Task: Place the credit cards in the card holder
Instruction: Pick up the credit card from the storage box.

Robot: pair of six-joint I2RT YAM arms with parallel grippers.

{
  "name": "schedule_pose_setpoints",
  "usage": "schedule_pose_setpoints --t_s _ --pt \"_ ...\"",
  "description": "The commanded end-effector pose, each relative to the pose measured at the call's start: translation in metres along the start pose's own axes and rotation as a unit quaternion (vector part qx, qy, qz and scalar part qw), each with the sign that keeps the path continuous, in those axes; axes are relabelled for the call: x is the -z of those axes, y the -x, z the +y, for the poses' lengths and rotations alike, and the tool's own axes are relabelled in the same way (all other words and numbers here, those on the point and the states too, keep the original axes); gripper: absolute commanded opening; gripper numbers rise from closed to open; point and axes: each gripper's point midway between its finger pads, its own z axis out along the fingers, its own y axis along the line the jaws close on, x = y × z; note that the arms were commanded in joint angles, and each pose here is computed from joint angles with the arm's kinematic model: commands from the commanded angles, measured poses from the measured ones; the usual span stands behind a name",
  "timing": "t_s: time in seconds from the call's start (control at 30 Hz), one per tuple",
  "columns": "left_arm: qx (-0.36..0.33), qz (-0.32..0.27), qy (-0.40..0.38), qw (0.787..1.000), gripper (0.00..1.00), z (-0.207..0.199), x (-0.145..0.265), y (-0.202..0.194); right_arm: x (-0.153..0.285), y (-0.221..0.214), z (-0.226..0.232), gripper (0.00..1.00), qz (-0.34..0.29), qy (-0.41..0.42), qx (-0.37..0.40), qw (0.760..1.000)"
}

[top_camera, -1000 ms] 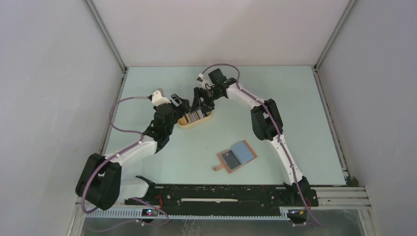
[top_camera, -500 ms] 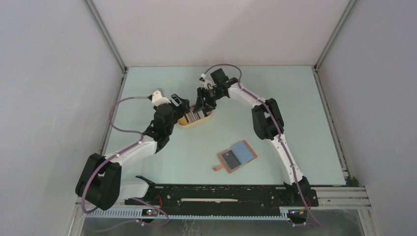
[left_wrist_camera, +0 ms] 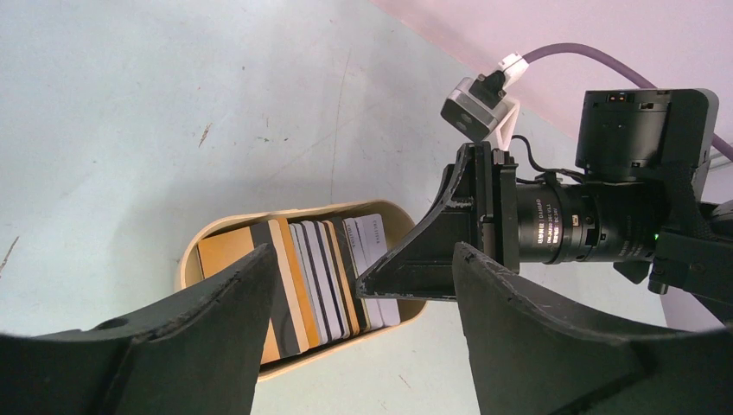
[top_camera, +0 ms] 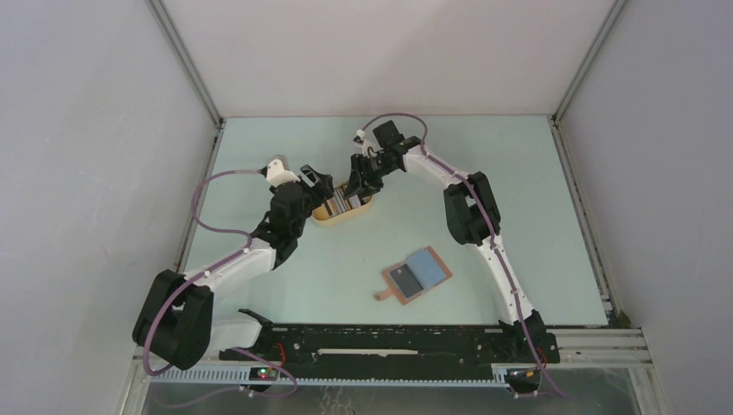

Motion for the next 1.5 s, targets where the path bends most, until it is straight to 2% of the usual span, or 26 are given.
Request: schedule_pose_setpoints --t_s 0.0,0.53,1.3,1.47 --pt "0.01 -0.017 -0.01 1.0 0.79 -0.001 0.004 0.009 0.016 0.009 0.021 0.49 -0.016 0.014 0.027 0.999" --pt "0.009 -0.017 -0.01 1.0 0.79 -0.001 0.004 0.008 0.02 0.011 0.018 0.42 -0.022 0.008 0.024 0.999" --pt "0.01 -0.016 -0.01 1.0 0.79 -0.001 0.004 0.008 0.029 0.016 0.017 0.38 -0.031 0.006 0.025 0.999" --pt "0.01 -0.017 -0.01 1.0 0.79 -0.001 0.003 0.008 0.03 0.016 0.016 0.33 -0.032 0.004 0.025 0.999"
